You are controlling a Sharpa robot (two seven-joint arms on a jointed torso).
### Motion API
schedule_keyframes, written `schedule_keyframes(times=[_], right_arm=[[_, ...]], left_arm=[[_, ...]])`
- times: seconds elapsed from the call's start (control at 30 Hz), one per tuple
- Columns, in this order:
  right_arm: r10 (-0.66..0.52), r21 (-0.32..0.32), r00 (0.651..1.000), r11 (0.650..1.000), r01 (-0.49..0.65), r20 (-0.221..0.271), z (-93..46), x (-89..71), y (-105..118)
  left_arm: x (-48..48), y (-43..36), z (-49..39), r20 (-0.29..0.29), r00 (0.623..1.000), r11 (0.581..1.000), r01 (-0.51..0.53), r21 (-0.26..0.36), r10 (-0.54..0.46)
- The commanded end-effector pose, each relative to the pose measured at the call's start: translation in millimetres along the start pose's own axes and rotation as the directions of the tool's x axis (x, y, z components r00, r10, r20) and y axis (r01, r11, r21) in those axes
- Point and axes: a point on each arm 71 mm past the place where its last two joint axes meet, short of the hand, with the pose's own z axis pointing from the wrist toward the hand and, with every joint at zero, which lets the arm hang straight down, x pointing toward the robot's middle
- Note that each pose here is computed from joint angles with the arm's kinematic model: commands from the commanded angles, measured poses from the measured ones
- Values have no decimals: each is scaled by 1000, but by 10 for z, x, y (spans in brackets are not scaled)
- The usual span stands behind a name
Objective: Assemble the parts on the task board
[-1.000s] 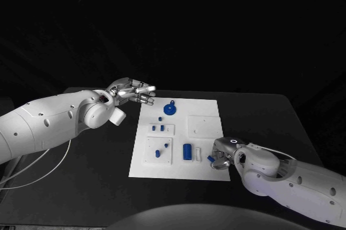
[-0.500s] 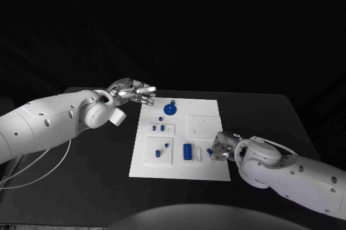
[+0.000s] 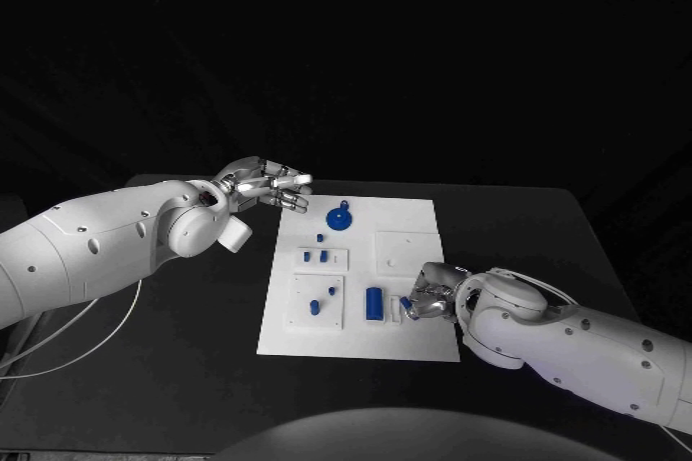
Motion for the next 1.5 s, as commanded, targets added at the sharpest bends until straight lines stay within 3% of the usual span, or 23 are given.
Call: schedule_keyframes(times=[0.03, 0.27, 0.57, 1.5], right_arm=[[11, 9, 998, 1000, -11, -63, 12, 73, 15], [-11, -3, 999, 1000, 11, -50, 55, 56, 89], [-31, 8, 997, 999, 31, -77, 104, 42, 103], [-5, -4, 993, 1000, 5, -119, 93, 72, 150]], left_arm=[[28, -9, 9, -23, 1000, 1000, 0, 4, 0], [36, -9, 14, -27, 1000, 1000, 0, 2, 0], [42, -5, 14, -34, 999, 1000, -6, -3, 6], [41, 8, 4, -44, 999, 1000, -12, -17, 11]])
